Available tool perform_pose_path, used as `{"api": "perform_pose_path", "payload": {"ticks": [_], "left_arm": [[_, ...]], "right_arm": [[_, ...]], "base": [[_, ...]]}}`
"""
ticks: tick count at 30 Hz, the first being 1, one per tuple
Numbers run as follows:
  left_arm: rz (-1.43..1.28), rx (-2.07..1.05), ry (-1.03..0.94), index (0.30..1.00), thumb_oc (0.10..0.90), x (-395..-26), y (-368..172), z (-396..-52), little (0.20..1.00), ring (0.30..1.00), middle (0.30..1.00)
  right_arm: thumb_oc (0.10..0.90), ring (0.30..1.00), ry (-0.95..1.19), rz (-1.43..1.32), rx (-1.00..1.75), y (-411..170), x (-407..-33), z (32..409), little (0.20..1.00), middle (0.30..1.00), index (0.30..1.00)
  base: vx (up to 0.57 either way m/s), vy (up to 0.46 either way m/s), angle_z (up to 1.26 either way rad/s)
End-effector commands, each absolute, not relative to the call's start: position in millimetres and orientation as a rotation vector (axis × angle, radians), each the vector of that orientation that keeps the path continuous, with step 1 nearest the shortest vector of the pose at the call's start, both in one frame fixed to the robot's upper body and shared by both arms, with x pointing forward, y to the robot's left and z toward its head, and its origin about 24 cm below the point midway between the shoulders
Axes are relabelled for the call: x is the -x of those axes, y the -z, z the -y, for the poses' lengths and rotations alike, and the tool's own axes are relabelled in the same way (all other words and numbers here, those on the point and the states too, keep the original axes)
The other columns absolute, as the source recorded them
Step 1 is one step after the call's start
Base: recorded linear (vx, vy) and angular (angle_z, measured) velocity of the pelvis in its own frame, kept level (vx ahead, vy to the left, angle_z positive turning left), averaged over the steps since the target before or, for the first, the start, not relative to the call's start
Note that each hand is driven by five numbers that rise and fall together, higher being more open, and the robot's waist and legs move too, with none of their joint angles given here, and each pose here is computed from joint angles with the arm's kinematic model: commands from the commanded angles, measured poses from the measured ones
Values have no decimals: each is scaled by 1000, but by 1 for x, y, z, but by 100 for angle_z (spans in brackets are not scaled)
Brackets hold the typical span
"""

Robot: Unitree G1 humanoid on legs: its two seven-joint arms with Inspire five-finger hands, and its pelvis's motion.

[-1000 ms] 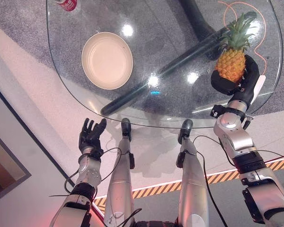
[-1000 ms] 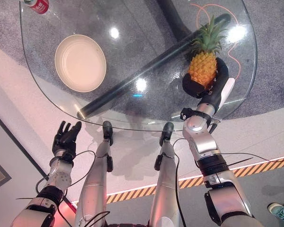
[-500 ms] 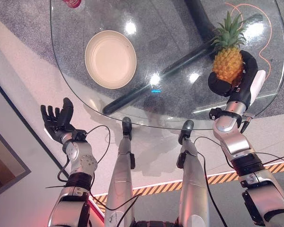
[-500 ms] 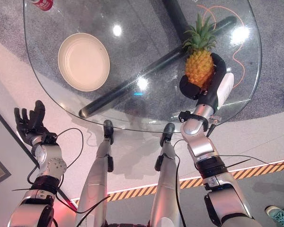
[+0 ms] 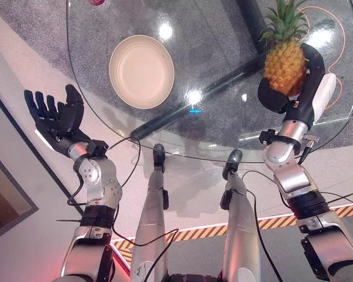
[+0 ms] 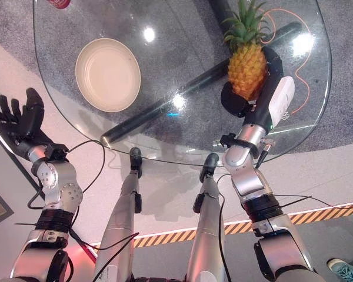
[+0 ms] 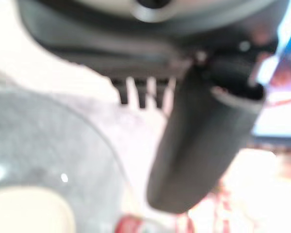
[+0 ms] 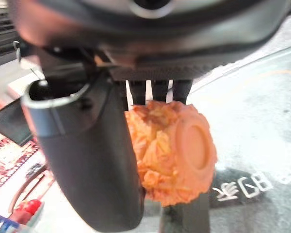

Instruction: Pick up the fruit to the plate

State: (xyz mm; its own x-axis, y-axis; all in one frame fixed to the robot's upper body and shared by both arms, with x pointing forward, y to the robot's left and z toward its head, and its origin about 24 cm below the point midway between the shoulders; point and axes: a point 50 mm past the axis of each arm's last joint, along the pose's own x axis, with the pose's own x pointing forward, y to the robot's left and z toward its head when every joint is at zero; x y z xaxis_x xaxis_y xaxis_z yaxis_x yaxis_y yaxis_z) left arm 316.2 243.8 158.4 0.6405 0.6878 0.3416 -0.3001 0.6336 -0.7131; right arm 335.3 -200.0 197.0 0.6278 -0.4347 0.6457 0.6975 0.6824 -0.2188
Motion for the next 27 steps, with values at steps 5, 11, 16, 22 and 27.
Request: {"api": "perform_pose_path", "payload": {"ticks": [5, 11, 16, 22, 27], "left_arm": [[959, 513, -286, 900, 800, -305, -226, -238, 900, 900, 900], [957, 491, -68, 900, 800, -310, -239, -213, 900, 900, 900], [941, 517, 48, 900, 800, -315, -245, -199, 900, 900, 900], [867, 547, 171, 900, 800, -323, -249, -180, 900, 900, 900], [818, 563, 258, 900, 800, -327, -250, -167, 900, 900, 900]], "right_arm": [[100, 300, 648, 1023, 455, -261, -307, 184, 200, 300, 300], [100, 300, 579, 1080, 469, -269, -304, 175, 200, 300, 300], [100, 300, 533, 1117, 491, -276, -304, 166, 200, 300, 300], [100, 300, 454, 1143, 520, -282, -304, 156, 200, 300, 300], [100, 300, 394, 1154, 550, -285, -303, 148, 200, 300, 300]], "base": [[2, 6, 0], [10, 7, 0], [0, 0, 0], [5, 3, 0], [0, 0, 0]]}}
